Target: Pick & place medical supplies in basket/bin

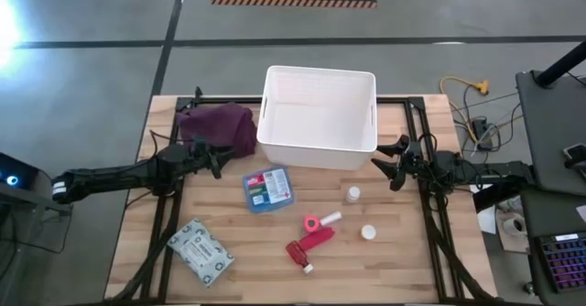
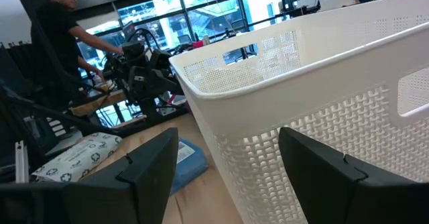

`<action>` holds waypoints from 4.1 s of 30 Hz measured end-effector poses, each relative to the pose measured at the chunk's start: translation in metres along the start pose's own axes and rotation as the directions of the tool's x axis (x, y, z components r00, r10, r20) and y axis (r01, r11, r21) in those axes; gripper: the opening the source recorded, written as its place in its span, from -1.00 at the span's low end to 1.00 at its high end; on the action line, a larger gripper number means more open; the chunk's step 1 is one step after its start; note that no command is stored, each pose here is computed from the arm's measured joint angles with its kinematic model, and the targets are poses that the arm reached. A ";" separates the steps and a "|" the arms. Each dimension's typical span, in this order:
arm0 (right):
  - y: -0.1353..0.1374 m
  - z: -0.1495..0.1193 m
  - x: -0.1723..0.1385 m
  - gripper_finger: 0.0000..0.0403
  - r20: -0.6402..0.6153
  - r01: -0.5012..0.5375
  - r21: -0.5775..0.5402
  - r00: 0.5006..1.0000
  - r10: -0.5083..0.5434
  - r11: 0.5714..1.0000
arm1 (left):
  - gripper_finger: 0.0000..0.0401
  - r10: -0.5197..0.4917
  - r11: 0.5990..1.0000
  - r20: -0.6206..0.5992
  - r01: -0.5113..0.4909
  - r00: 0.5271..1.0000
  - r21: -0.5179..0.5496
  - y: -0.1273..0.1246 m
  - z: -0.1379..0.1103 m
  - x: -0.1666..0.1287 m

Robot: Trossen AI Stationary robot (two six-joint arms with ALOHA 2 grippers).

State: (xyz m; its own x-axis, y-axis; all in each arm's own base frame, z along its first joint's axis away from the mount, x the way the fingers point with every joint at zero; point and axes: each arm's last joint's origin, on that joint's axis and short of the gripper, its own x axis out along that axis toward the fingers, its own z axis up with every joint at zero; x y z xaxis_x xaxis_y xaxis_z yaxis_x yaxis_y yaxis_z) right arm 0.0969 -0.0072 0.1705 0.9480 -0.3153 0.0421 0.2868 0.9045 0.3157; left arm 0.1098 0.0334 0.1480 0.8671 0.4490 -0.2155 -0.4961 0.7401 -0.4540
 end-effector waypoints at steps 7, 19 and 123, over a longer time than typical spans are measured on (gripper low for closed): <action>0.000 0.000 0.000 0.24 0.000 0.000 0.000 1.000 0.000 1.000 | -0.27 0.000 1.000 0.000 0.000 1.000 0.000 0.000 0.000 0.000; 0.000 0.000 0.000 0.24 0.001 -0.001 0.001 1.000 0.001 1.000 | -0.28 0.000 1.000 0.000 0.000 1.000 0.000 0.000 0.000 0.000; 0.169 -0.050 0.277 -0.95 -0.789 0.623 -0.015 0.473 -0.392 0.782 | -1.00 -0.111 0.984 -0.709 -0.025 0.696 -0.178 -0.020 -0.049 0.014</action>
State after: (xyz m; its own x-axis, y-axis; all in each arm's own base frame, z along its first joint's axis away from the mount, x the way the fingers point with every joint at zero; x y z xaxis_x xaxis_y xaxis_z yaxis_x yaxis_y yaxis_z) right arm 0.4151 0.0723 0.1885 0.4443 -0.2768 -0.8520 0.8172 0.5149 0.2589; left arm 0.1342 0.0008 0.1112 0.6900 -0.1247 -0.7129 -0.5015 0.6278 -0.5952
